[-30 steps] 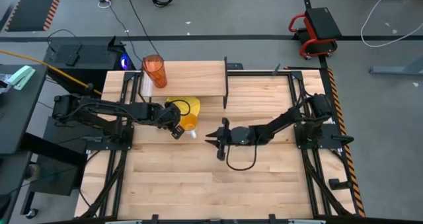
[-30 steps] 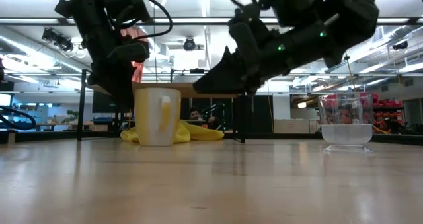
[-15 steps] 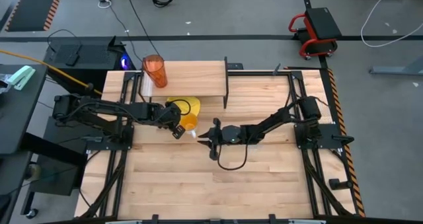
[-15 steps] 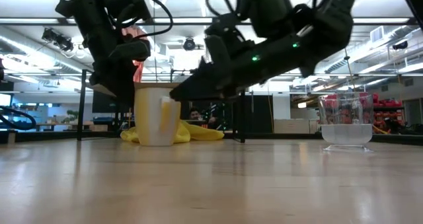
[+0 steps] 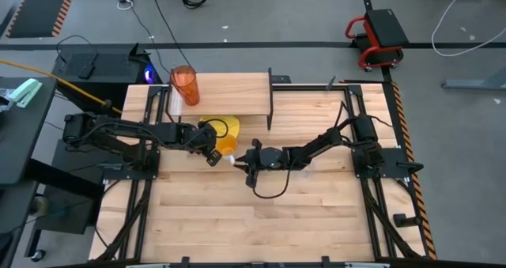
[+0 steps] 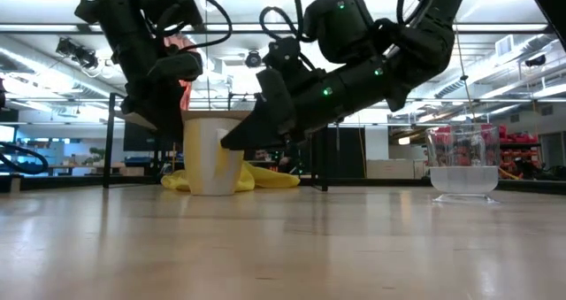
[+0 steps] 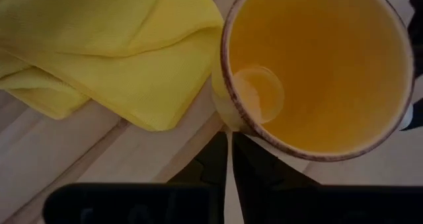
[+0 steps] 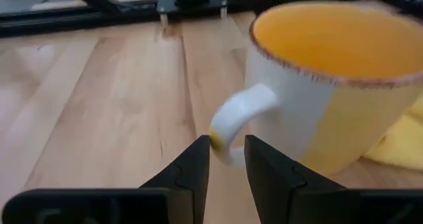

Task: Stack small to large cups/mugs on shelf
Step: Put the yellow mug on the shelf

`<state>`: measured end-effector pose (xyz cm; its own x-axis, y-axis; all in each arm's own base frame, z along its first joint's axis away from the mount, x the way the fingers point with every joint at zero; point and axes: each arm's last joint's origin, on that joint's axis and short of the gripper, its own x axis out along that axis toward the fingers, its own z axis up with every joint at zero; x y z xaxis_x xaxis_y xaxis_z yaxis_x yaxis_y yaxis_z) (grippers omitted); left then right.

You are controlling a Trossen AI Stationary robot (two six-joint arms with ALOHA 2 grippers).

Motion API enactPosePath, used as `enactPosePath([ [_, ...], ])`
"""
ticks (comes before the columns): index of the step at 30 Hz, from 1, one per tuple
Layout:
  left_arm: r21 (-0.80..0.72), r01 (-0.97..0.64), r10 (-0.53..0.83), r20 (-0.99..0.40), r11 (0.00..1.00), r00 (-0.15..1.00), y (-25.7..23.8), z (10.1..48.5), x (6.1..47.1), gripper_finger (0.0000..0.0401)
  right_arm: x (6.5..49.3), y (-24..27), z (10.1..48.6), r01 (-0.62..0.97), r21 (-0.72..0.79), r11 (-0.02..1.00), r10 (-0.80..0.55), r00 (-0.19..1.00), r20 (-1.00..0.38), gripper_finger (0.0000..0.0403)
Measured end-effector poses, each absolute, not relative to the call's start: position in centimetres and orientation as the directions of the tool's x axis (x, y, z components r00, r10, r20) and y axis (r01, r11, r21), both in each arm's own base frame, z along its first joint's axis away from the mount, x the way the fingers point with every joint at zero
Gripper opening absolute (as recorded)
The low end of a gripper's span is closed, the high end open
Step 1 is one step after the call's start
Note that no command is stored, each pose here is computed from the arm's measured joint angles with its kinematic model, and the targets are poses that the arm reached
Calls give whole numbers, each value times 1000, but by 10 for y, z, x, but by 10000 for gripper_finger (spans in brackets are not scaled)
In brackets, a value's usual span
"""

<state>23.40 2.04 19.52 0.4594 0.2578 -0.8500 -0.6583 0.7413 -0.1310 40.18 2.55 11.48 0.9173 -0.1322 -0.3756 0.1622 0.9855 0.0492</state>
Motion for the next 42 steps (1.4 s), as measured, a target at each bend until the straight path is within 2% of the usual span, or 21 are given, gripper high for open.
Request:
enactPosePath([
  [25, -139, -657, 261, -842, 741, 473, 21, 196, 235, 28, 404, 14, 118, 150, 127, 981, -97, 932, -351, 102],
  [42, -149, -654, 262, -834, 742, 486, 21, 197, 237, 21, 405, 11, 120, 147, 166, 975, -86, 941, -327, 56],
])
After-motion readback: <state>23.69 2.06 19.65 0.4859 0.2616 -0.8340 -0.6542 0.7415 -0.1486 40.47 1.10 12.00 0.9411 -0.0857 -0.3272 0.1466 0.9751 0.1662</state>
